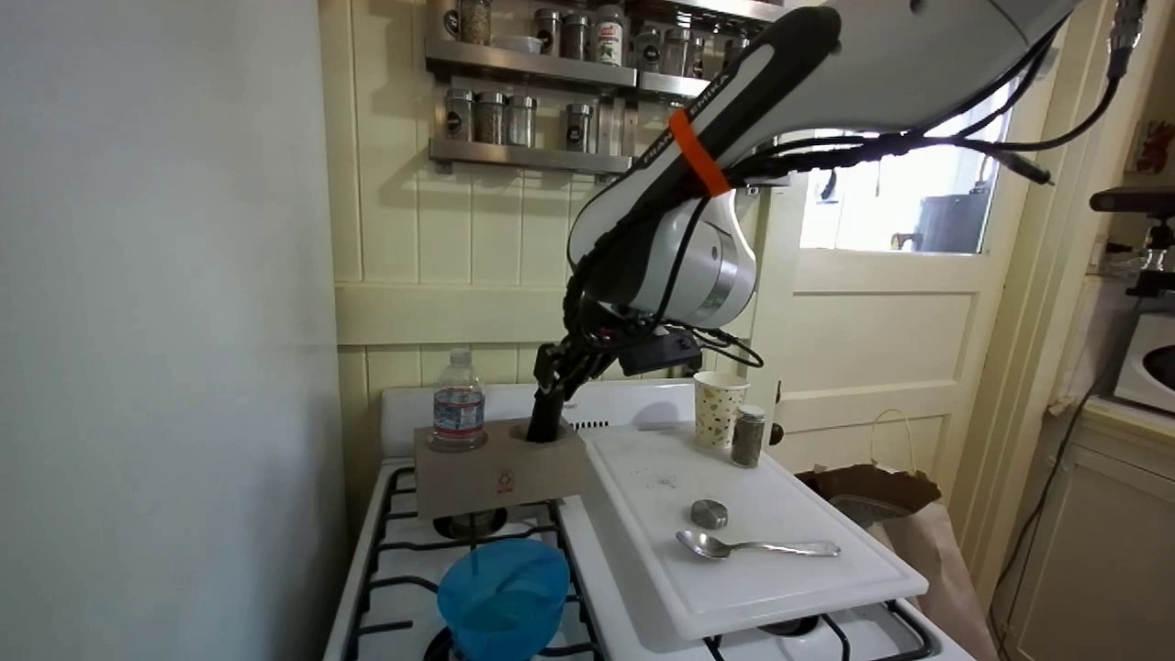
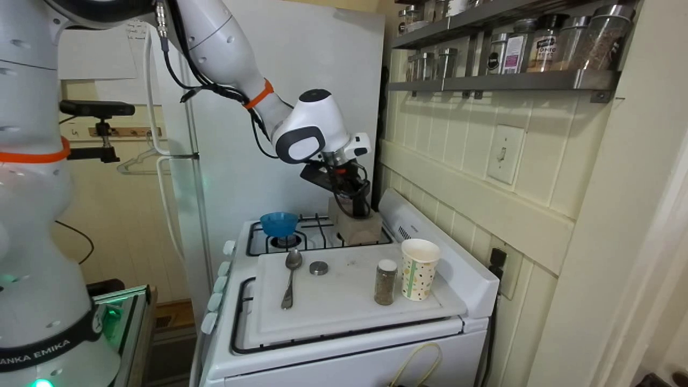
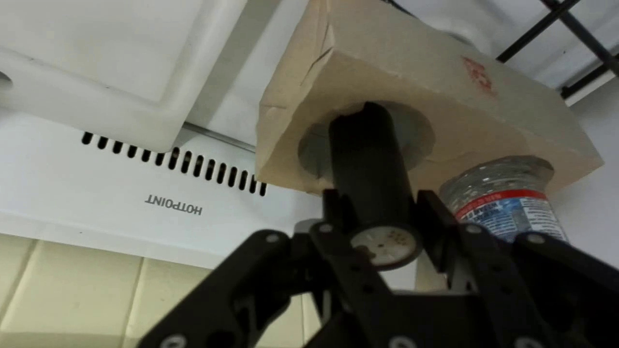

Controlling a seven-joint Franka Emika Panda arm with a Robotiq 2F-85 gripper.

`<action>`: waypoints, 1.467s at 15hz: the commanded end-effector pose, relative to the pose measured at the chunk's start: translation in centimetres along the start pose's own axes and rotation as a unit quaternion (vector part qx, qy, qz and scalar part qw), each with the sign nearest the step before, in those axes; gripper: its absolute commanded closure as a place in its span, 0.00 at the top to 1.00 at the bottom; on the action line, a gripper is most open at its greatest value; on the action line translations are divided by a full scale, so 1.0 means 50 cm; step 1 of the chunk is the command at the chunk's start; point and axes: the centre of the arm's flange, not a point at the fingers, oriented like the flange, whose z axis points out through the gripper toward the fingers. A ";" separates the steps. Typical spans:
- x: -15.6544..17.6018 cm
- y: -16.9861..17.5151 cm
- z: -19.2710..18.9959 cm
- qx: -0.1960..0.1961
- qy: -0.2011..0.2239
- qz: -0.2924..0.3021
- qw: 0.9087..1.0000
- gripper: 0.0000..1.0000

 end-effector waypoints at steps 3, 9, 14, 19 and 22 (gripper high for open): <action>0.000 0.003 0.042 0.016 -0.028 -0.008 0.999 0.17; 0.014 0.017 0.086 0.022 -0.066 -0.026 0.997 0.17; 0.037 0.018 0.097 0.017 -0.068 -0.055 0.996 0.81; 0.072 0.007 0.049 0.014 -0.051 -0.047 0.997 1.00; 0.083 0.025 -0.011 -0.023 -0.035 -0.039 0.998 1.00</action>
